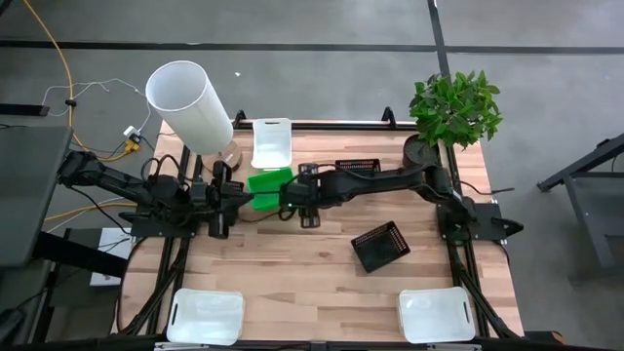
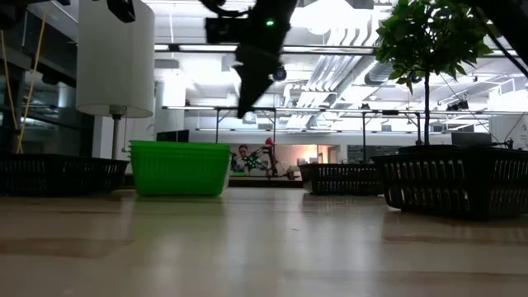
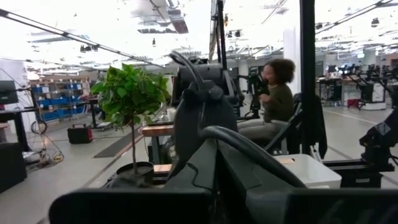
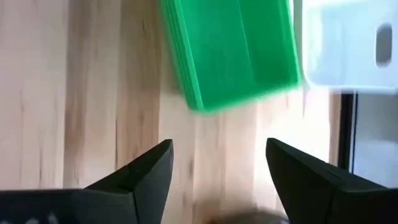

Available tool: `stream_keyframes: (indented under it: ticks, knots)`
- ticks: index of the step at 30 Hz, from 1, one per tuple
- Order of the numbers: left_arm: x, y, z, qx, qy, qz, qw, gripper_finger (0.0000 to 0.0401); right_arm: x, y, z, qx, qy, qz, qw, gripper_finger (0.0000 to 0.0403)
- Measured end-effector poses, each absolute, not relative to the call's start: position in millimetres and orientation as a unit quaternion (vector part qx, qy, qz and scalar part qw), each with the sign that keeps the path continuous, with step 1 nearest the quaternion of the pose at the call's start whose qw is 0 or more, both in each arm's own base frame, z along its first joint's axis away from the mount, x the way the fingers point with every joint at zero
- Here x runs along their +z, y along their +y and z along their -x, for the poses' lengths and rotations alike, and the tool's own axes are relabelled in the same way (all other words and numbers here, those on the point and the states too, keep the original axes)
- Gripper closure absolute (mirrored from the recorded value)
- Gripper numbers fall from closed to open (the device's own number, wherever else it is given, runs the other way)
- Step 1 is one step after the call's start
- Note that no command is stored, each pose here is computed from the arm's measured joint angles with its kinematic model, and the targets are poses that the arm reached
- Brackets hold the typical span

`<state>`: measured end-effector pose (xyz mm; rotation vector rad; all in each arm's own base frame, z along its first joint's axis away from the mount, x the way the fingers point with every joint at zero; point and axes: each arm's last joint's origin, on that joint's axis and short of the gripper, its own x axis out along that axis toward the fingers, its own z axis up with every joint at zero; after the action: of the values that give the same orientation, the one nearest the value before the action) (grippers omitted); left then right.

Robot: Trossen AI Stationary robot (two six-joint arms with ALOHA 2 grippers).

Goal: Stack baskets by color
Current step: Stack the left black bin on the top-right black bin

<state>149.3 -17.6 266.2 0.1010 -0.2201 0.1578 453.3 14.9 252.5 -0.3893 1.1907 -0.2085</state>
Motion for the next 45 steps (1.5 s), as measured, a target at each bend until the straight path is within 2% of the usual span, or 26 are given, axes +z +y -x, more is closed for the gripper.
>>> stream_keyframes:
  ticks: [5, 10, 17, 21, 24, 45]
  knots:
    - [265.1, -17.6, -149.5, 0.080, -0.104, -0.052, 0.990, 0.0401, 245.7, 22.5, -422.9, -0.097, 0.559, 0.174, 0.805, 0.0158]
    - [265.0, -17.5, -149.5, 0.082, -0.103, -0.052, 0.990, 0.0401, 239.1, 21.8, -374.3, -0.116, 0.493, 0.124, 0.853, 0.0158]
    - [265.3, -17.4, -149.4, 0.082, -0.105, -0.051, 0.990, 0.0401, 241.5, 33.1, -320.6, -0.103, 0.219, 0.069, 0.968, 0.0158]
    - [264.9, -17.4, -149.6, 0.082, -0.103, -0.052, 0.990, 0.0401, 243.5, 36.7, -302.0, -0.099, 0.076, 0.070, 0.990, 0.0158]
    - [264.9, -17.4, -149.6, 0.082, -0.102, -0.052, 0.990, 0.0401, 244.4, 36.7, -293.4, -0.102, 0.020, 0.057, 0.993, 0.0158]
    - [259.5, -18.4, -154.7, 0.079, -0.084, -0.044, 0.992, 0.0401, 238.3, 36.6, -290.6, -0.094, 0.039, 0.048, 0.994, 0.0158]
